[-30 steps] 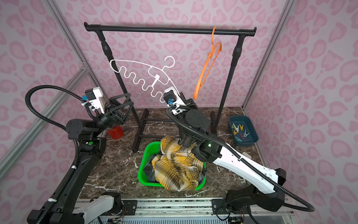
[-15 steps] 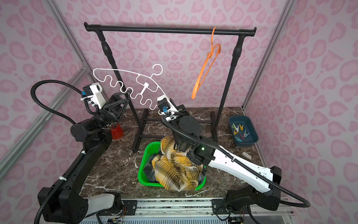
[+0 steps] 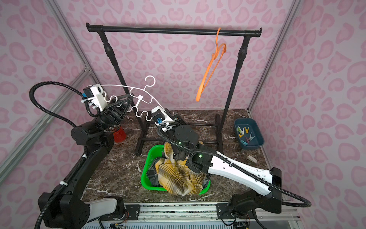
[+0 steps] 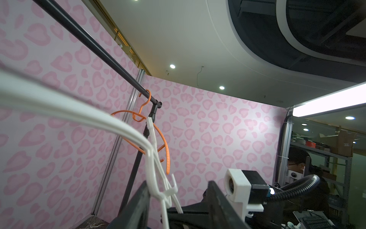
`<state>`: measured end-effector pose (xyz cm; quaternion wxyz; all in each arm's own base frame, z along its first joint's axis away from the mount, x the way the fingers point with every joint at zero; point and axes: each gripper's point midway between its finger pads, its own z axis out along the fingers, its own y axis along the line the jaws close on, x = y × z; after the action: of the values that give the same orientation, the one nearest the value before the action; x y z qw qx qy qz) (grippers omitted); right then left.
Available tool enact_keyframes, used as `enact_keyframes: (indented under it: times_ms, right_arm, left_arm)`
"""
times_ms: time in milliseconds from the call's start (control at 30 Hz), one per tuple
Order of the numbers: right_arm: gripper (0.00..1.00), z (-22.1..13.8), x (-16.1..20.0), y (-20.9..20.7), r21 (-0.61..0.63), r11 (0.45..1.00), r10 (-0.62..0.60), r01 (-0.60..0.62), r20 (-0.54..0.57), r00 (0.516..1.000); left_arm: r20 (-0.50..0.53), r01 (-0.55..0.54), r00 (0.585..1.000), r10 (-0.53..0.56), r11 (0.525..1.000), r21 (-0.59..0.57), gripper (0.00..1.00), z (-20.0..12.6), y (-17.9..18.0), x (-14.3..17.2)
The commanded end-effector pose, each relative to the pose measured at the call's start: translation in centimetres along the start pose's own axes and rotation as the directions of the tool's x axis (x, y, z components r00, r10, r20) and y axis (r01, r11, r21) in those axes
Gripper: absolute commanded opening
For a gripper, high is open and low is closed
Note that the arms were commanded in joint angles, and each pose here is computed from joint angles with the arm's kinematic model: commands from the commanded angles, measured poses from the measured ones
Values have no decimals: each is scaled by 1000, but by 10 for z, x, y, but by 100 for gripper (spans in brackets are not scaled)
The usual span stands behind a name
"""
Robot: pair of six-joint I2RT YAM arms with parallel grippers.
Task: Remove the clothespins securing long-sleeve shirts to the hanger
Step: Adjust the hanger.
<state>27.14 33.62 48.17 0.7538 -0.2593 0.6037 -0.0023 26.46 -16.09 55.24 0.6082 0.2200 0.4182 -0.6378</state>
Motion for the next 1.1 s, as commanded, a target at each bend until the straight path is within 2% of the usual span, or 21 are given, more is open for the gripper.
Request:
enact_keyframes:
  times_ms: [0, 233, 367, 433, 567, 733, 833, 1000, 1067]
  right_arm:
    - [0, -4, -6, 7, -52, 998, 34, -32, 30, 999]
    - [0, -18, -13, 8, -178, 978, 117, -106, 48, 992]
    - [4, -31, -15, 4, -304, 934, 207, -187, 37, 978]
    - [14, -36, -14, 2, -372, 900, 249, -226, 16, 968]
    - [48, -44, -8, -8, -445, 845, 320, -299, -28, 947]
    - [63, -60, -8, -26, -500, 779, 411, -379, -49, 910]
    - [71, -74, -9, -24, -576, 690, 499, -439, -61, 865]
    - [71, -84, -9, -40, -641, 538, 694, -548, -33, 719]
    - [71, -87, -8, -41, -666, 500, 727, -554, -25, 687]
  left_arm:
    - [-5, -42, 999, 42, 998, 46, 4, 2, -16, -3]
    - [9, -58, 998, 57, 994, 94, 4, 1, -28, -6]
    - [23, -51, 999, 48, 983, 177, 4, 1, -41, -11]
    - [25, -33, 999, 28, 981, 192, 4, 2, -40, -13]
    - [30, -33, 999, 28, 981, 191, 4, 3, -37, -15]
    - [28, -46, 999, 41, 980, 192, 4, 5, -42, -18]
    - [38, -47, 998, 41, 979, 197, 4, 5, -43, -21]
    - [53, -49, 998, 39, 977, 206, 4, 4, -46, -24]
    - [62, -57, 997, 45, 976, 208, 4, 4, -49, -26]
